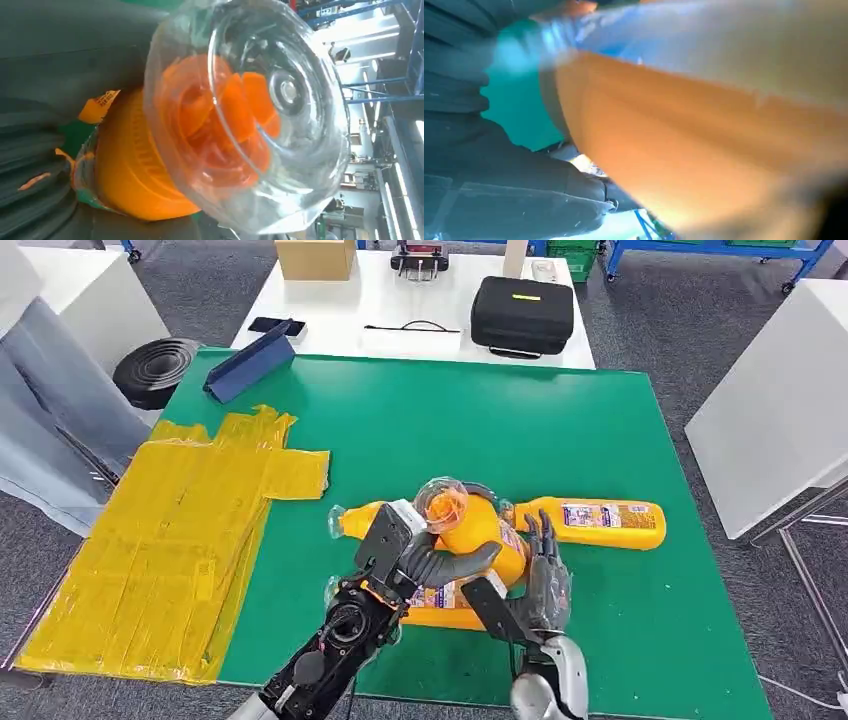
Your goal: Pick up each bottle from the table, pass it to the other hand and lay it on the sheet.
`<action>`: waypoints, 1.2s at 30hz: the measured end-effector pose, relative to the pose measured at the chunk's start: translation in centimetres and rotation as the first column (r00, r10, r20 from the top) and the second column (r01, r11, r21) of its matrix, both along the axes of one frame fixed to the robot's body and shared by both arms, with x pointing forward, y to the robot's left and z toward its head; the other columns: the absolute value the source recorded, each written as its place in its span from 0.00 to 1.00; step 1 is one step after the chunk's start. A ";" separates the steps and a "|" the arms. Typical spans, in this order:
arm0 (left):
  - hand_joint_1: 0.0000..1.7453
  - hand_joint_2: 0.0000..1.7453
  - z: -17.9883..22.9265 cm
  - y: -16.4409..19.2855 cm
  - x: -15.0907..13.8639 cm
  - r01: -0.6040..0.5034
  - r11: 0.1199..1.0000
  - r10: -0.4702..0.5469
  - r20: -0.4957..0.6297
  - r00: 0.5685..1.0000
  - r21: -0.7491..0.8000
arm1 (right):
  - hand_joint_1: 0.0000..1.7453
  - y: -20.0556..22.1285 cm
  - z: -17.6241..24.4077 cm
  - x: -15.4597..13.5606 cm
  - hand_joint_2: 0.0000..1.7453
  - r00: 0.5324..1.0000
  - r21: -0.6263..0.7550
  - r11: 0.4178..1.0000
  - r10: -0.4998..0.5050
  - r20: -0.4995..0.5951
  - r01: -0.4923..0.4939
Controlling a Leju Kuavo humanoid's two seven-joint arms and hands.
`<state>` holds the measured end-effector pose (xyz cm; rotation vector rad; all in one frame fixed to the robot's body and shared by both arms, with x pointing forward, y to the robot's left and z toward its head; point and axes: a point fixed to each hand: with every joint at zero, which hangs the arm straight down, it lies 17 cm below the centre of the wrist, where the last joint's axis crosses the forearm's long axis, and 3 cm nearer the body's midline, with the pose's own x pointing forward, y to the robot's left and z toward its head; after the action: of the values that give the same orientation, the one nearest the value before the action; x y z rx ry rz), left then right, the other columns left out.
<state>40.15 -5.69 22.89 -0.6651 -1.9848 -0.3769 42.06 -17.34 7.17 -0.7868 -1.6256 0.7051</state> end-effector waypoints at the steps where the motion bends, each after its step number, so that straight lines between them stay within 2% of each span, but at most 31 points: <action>1: 1.00 1.00 0.1 0.1 0.1 -0.004 1.000 0.004 0.001 1.000 -0.004 | 0.00 0.0 0.2 0.0 0.00 1.000 0.007 1.000 -0.001 0.009 0.001; 17: 1.00 1.00 0.2 1.6 1.4 -0.078 0.997 0.078 0.001 0.997 -0.027 | 0.00 1.8 1.8 0.7 0.00 0.996 0.078 0.995 0.056 0.064 -0.061; 23: 1.00 1.00 0.1 3.0 2.4 -0.167 0.986 0.167 0.028 0.986 -0.002 | 0.00 2.2 2.0 0.8 0.00 0.995 0.080 0.994 0.071 0.076 -0.077; 36: 1.00 1.00 -0.7 4.6 3.9 -0.269 0.962 0.266 0.056 0.962 0.053 | 0.00 3.3 2.0 1.0 0.00 0.993 0.101 0.989 0.105 0.062 -0.111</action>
<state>44.02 -1.05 22.22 -0.3449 -2.0680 -0.2894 43.02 -14.07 9.17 -0.6525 -1.7522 0.6732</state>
